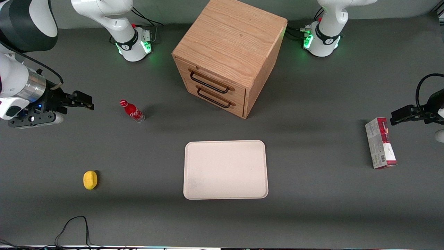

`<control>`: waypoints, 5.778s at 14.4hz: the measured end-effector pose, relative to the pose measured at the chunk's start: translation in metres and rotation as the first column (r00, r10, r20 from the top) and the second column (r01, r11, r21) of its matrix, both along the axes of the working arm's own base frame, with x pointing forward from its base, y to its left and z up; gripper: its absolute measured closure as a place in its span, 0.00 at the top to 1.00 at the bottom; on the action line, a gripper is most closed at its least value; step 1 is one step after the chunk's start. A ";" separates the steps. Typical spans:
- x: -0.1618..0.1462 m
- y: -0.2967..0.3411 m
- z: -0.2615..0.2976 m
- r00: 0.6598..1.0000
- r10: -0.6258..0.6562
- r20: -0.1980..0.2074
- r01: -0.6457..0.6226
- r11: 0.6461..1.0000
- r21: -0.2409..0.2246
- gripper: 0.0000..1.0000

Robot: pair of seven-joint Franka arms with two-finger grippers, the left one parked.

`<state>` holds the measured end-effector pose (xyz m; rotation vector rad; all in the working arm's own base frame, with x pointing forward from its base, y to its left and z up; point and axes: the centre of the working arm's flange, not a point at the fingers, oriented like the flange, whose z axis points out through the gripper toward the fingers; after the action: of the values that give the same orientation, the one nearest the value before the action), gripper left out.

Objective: Place coke bottle on tray
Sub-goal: 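Move the right gripper toward the red Coca-Cola bottle, then lower the open right gripper over the bottle's cap end, then close the right gripper on the bottle and lift it, then carry the held bottle over to the white tray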

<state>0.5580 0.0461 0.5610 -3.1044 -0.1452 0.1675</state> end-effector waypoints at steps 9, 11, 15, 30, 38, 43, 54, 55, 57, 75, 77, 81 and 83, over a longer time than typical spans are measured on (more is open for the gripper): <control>-0.007 -0.001 0.005 1.000 0.001 -0.021 -0.001 1.000 -0.002 1.00; -0.014 0.001 0.010 0.999 0.005 -0.036 -0.005 1.000 -0.004 1.00; -0.028 0.001 0.028 0.999 0.008 -0.038 -0.008 1.000 -0.005 1.00; -0.140 0.015 0.027 0.999 0.048 -0.023 -0.048 0.999 -0.006 1.00; -0.114 0.014 -0.079 0.999 0.032 0.023 -0.032 0.999 0.000 1.00; -0.102 0.021 -0.170 0.999 0.040 0.014 -0.040 0.999 0.001 1.00; -0.126 0.013 -0.226 0.999 0.036 0.030 -0.036 0.999 0.002 1.00; -0.127 0.013 -0.227 0.999 0.036 0.029 -0.036 0.999 0.002 1.00; -0.127 0.013 -0.227 0.999 0.037 0.028 -0.037 0.999 0.002 0.97; -0.097 0.020 -0.165 0.999 0.047 0.002 -0.047 0.999 0.008 0.31; -0.066 0.025 -0.119 0.998 0.050 -0.028 -0.050 0.999 0.012 0.31; 0.004 0.031 -0.042 0.993 0.056 -0.100 -0.055 0.998 0.015 0.31; 0.032 0.034 -0.013 0.985 0.053 -0.165 -0.052 0.999 0.011 0.31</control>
<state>0.5897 0.0796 0.5483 -3.0641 -0.2228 0.4233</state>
